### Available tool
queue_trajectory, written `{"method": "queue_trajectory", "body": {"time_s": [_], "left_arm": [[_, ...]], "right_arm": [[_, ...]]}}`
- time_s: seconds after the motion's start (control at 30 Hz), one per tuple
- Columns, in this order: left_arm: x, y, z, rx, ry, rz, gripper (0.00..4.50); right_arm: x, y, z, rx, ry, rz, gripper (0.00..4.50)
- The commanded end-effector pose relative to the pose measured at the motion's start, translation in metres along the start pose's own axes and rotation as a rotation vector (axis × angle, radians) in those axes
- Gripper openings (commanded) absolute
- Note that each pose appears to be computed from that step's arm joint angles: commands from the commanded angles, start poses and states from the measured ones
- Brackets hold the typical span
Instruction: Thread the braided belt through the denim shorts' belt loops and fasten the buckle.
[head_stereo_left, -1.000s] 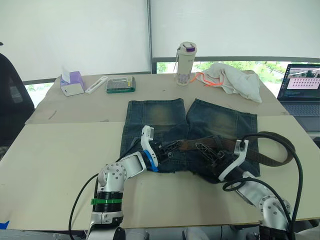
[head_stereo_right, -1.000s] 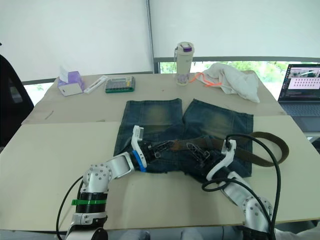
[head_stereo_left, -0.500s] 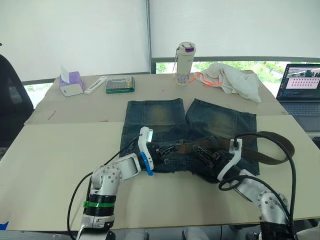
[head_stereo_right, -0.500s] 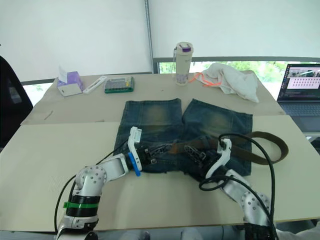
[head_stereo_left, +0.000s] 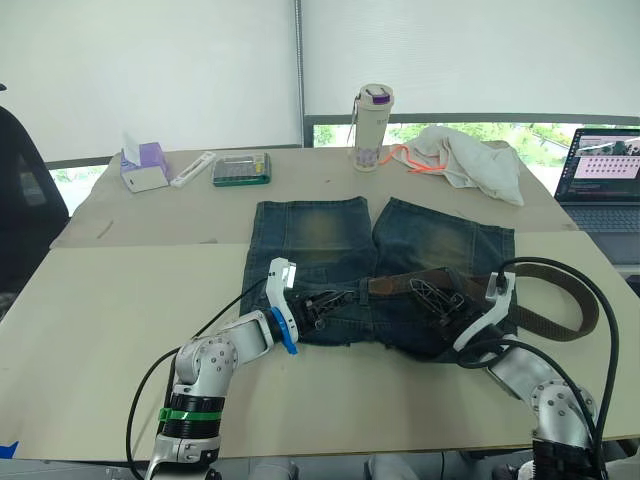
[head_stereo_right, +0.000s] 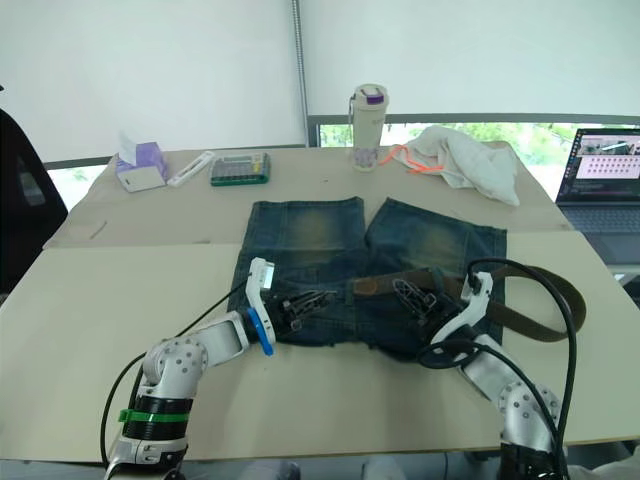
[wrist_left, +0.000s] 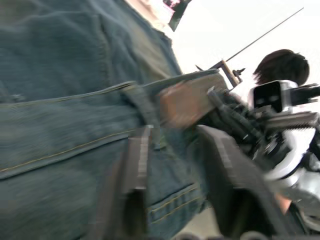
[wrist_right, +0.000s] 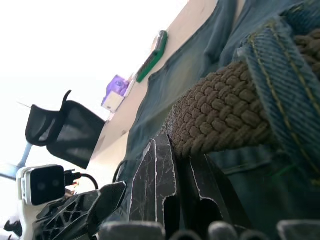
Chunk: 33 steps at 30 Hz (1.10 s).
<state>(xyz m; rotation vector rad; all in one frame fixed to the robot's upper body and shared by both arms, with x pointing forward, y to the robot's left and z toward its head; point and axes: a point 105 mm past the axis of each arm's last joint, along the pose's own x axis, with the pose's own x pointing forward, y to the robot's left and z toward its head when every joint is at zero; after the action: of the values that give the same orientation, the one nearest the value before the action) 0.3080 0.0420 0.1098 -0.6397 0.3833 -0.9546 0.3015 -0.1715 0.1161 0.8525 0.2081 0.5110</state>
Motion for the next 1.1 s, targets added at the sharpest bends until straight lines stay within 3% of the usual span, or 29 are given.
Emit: {"method": "queue_trajectory", "body": {"time_s": [0.03, 0.07, 0.23, 0.33, 0.67, 0.87, 1.1], "left_arm": [[-0.005, -0.007, 0.005, 0.081, -0.01, -0.029, 3.45], [-0.009, -0.006, 0.006, 0.108, -0.014, -0.027, 3.76], [-0.021, -0.004, 0.009, 0.203, -0.009, -0.026, 3.76], [-0.027, -0.002, 0.01, 0.274, -0.012, -0.018, 3.76], [-0.029, 0.0, 0.002, 0.353, -0.01, -0.021, 3.76], [-0.029, 0.001, 0.004, 0.353, -0.044, 0.001, 3.76], [-0.029, 0.002, 0.005, 0.339, -0.072, 0.01, 3.76]], "right_arm": [[0.0, 0.007, 0.012, -0.011, -0.056, 0.019, 0.0], [0.0, 0.004, 0.013, -0.015, -0.058, 0.001, 0.0], [0.001, -0.008, 0.016, -0.012, -0.057, -0.073, 0.0], [0.001, -0.018, 0.009, -0.041, 0.02, -0.151, 0.0], [0.028, 0.009, -0.016, 0.051, 0.111, -0.137, 0.0], [0.027, 0.026, -0.035, 0.056, 0.196, -0.076, 0.0], [0.029, 0.019, -0.022, -0.094, 0.175, -0.135, 0.0]]}}
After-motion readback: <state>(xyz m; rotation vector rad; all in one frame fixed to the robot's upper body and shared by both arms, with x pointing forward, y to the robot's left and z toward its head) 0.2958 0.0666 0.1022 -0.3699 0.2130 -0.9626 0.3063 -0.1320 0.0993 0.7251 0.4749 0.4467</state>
